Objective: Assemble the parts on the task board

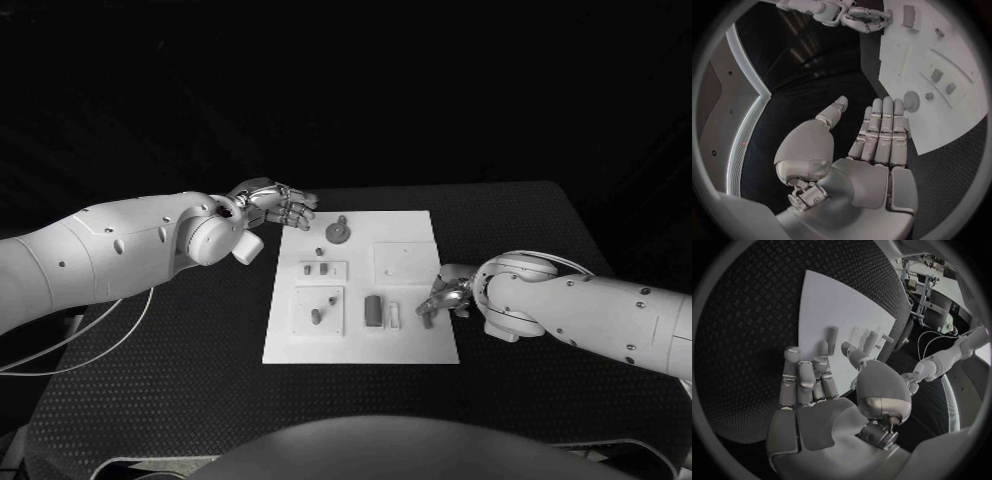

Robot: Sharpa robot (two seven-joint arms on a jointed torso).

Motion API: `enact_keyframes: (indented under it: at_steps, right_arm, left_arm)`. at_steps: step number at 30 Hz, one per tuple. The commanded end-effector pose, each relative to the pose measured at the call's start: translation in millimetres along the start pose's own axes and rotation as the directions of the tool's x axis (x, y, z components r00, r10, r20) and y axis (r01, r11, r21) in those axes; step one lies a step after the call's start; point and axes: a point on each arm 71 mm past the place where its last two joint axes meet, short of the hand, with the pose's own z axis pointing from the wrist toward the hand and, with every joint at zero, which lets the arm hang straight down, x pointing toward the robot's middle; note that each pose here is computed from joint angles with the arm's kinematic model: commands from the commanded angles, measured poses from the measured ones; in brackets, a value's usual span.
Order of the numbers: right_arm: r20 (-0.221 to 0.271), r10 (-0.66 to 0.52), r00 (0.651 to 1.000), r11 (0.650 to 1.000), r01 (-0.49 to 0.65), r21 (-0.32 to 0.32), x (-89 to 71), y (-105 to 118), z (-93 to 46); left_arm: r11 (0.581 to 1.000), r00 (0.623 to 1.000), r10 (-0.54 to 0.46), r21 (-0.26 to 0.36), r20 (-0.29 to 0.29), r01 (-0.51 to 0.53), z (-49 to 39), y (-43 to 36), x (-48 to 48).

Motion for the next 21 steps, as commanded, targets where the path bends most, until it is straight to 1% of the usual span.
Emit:
enact_keyframes:
  at_steps: [1, 4, 10, 13, 17, 21]
  right_arm:
    - [-0.013, -0.045, 0.999, 0.999, 0.045, 0.022, 5.3, -1.4, 3.9]
    - [-0.01, -0.061, 0.998, 0.998, 0.062, 0.033, 8.2, -2.8, 7.8]
    - [-0.042, -0.104, 0.994, 0.994, 0.105, 0.04, 20.0, -0.4, 13.5]
    - [-0.054, -0.149, 0.987, 0.988, 0.151, 0.034, 26.9, 3.3, 16.2]
    - [-0.05, -0.212, 0.976, 0.977, 0.213, 0.025, 36.8, 7.3, 19.1]
    - [-0.042, -0.256, 0.966, 0.966, 0.257, 0.018, 38.5, 10.2, 18.9]
  left_arm:
    - [1.0, 1.0, 0.0, 0.009, -0.014, 0.0, 0.7, -1.8, 2.1]
    - [1.0, 1.0, 0.0, 0.009, -0.014, 0.0, 0.7, -1.8, 2.2]
    - [1.0, 1.0, 0.0, 0.008, -0.017, 0.0, 0.7, -1.7, 2.4]
    - [1.0, 1.0, 0.0, 0.006, -0.02, 0.0, 0.7, -1.6, 2.5]
    - [1.0, 1.0, -0.001, 0.006, -0.025, 0.001, 0.9, -1.7, 3.4]
    - [1.0, 1.0, -0.001, 0.006, -0.025, 0.001, 0.8, -1.7, 3.4]
